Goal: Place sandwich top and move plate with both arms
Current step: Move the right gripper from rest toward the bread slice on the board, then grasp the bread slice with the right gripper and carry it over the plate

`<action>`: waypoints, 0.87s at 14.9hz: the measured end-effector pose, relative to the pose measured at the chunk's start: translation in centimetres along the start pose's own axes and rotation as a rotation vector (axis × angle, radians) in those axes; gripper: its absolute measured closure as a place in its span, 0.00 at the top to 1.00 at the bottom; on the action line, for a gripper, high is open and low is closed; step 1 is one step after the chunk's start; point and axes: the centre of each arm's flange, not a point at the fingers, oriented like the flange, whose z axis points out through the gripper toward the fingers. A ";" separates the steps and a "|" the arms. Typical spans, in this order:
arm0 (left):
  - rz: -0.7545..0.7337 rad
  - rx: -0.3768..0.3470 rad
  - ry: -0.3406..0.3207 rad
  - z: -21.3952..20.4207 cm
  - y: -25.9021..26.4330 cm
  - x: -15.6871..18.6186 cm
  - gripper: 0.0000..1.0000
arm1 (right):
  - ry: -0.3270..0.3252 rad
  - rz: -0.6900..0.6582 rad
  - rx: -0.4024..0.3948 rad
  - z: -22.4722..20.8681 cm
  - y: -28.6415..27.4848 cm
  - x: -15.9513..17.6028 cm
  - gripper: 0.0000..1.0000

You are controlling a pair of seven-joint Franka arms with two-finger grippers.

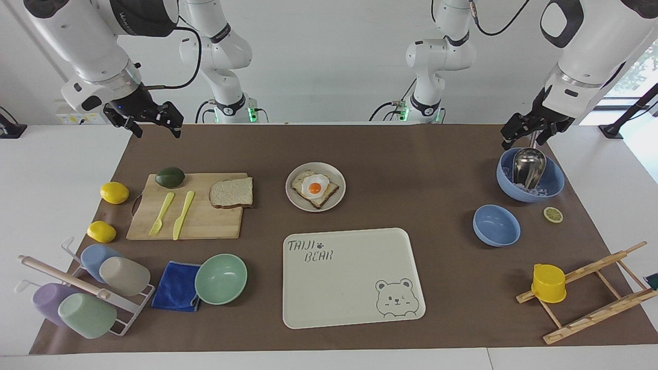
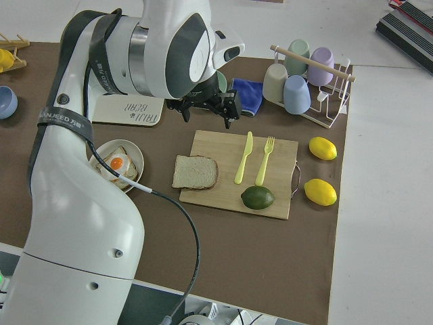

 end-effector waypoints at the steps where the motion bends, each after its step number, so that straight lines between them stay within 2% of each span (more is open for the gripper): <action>1: 0.000 0.000 0.000 0.0 0.0 0.0 1.00 | -0.001 -0.001 0.000 0.0 0.0 0.0 1.00; 3: 0.000 0.000 0.000 0.0 0.0 0.0 1.00 | -0.002 -0.037 -0.006 0.2 -0.6 0.0 1.00; 4: 0.000 0.000 0.000 0.0 0.0 0.0 1.00 | 0.000 -0.070 -0.034 0.4 -1.7 0.1 1.00; 7: 0.000 0.000 0.000 0.0 0.0 0.0 1.00 | -0.021 -0.138 -0.199 2.5 -8.7 0.0 1.00; 10: 0.000 0.000 0.000 0.0 0.0 0.0 1.00 | -0.050 -0.120 -0.333 8.1 -16.9 1.1 1.00; 13: 0.000 0.000 0.000 0.0 0.0 0.0 1.00 | -0.080 -0.067 -0.419 14.5 -21.9 2.3 1.00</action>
